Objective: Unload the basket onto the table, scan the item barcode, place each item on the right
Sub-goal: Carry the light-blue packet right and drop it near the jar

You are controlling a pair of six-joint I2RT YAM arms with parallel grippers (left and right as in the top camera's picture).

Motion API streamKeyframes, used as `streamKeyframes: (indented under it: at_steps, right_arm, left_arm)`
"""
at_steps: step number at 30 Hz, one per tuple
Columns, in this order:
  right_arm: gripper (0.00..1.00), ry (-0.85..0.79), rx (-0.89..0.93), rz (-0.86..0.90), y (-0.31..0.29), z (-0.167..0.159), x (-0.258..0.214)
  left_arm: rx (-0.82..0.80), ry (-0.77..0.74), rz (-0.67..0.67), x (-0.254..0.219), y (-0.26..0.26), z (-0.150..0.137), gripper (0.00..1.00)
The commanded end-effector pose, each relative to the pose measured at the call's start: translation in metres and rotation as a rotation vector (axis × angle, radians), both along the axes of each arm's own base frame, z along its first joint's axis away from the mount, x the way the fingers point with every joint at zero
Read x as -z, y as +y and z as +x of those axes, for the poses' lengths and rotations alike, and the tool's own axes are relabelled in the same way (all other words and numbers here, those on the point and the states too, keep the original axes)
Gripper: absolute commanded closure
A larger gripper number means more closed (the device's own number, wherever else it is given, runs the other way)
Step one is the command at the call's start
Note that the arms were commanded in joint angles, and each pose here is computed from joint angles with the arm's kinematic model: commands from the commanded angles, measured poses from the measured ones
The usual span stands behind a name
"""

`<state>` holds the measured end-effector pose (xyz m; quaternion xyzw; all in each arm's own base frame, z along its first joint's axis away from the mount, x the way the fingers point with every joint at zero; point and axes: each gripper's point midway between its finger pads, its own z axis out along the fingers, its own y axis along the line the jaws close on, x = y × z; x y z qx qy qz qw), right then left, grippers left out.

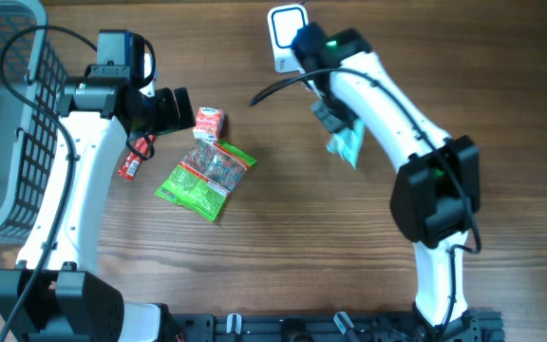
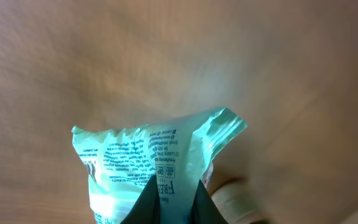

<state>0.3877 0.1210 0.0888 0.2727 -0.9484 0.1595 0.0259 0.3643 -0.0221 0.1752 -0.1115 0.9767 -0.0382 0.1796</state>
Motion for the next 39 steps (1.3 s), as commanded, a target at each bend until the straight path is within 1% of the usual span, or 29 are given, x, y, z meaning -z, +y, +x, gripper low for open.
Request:
streamKeyframes:
  at_steps: [1,4,6,7,8,9,10,12,15,18,19,22,25,26,28,31,32,36,39]
  right_arm:
    - [0.96,0.114,0.14,0.068,-0.018,-0.027,0.011]
    - [0.92,0.15,0.181,0.055,-0.035,-0.033,0.021]
    - [0.63,0.161,0.204,0.052,-0.044,-0.035,0.027]
    - [0.54,0.164,0.216,0.051,-0.049,-0.036,0.03]
    - [0.4,0.16,0.224,0.053,-0.052,-0.034,0.032]
    - [0.28,0.147,0.234,0.059,-0.054,-0.031,0.034]
    - [0.25,0.138,0.241,0.063,-0.055,-0.028,0.034]
    - [0.23,0.114,0.263,0.07,-0.056,-0.023,0.035]
    - [0.24,0.08,0.31,0.128,-0.046,-0.016,0.038]
    - [0.27,0.101,0.339,0.303,-0.014,-0.013,0.042]
    - [0.3,0.11,0.344,0.361,-0.003,-0.011,0.042]
    - [0.33,0.14,0.349,0.513,0.024,-0.01,0.038]
    - [0.44,0.168,0.353,0.614,0.041,-0.01,0.034]
    - [0.45,0.174,0.374,0.624,0.044,-0.011,0.033]
    - [0.58,0.175,0.436,0.616,0.043,-0.011,0.033]
    - [0.92,0.164,0.506,0.58,0.039,-0.012,0.036]
    - [0.96,0.146,0.546,0.548,0.034,-0.01,0.039]
    - [0.96,0.068,0.662,0.431,0.013,-0.008,0.059]
    - [0.96,0.081,0.67,0.413,0.009,-0.016,0.072]
  left_arm:
    - [-0.004,-0.002,0.004,0.0,0.001,0.001,0.0]
    - [-0.004,-0.002,0.004,0.0,0.001,0.001,0.0]
    - [-0.004,-0.002,0.004,0.0,0.001,0.001,0.0]
    - [-0.004,-0.002,0.004,0.0,0.001,0.001,0.0]
    - [-0.003,-0.002,0.004,0.0,0.001,0.001,0.0]
    - [-0.003,-0.002,0.004,0.0,0.001,0.001,0.0]
    - [-0.004,-0.002,0.004,0.0,0.001,0.001,0.0]
    - [-0.003,-0.002,0.004,0.0,0.001,0.001,0.0]
    - [-0.004,-0.002,0.004,0.0,0.001,0.001,0.0]
    - [-0.004,-0.002,0.004,0.0,0.001,0.001,0.0]
    - [-0.004,-0.002,0.004,0.0,0.001,0.001,0.0]
    - [-0.003,-0.002,0.004,0.0,0.001,0.001,0.0]
    - [-0.003,-0.002,0.004,0.0,0.001,0.001,0.0]
    - [-0.004,-0.002,0.004,0.0,0.001,0.001,0.0]
    - [-0.003,-0.002,0.004,0.0,0.001,0.001,0.0]
    - [-0.004,-0.002,0.004,0.0,0.001,0.001,0.0]
    - [-0.003,-0.002,0.004,0.0,0.001,0.001,0.0]
    - [-0.003,-0.002,0.004,0.0,0.001,0.001,0.0]
    - [-0.003,-0.002,0.004,0.0,0.001,0.001,0.0]
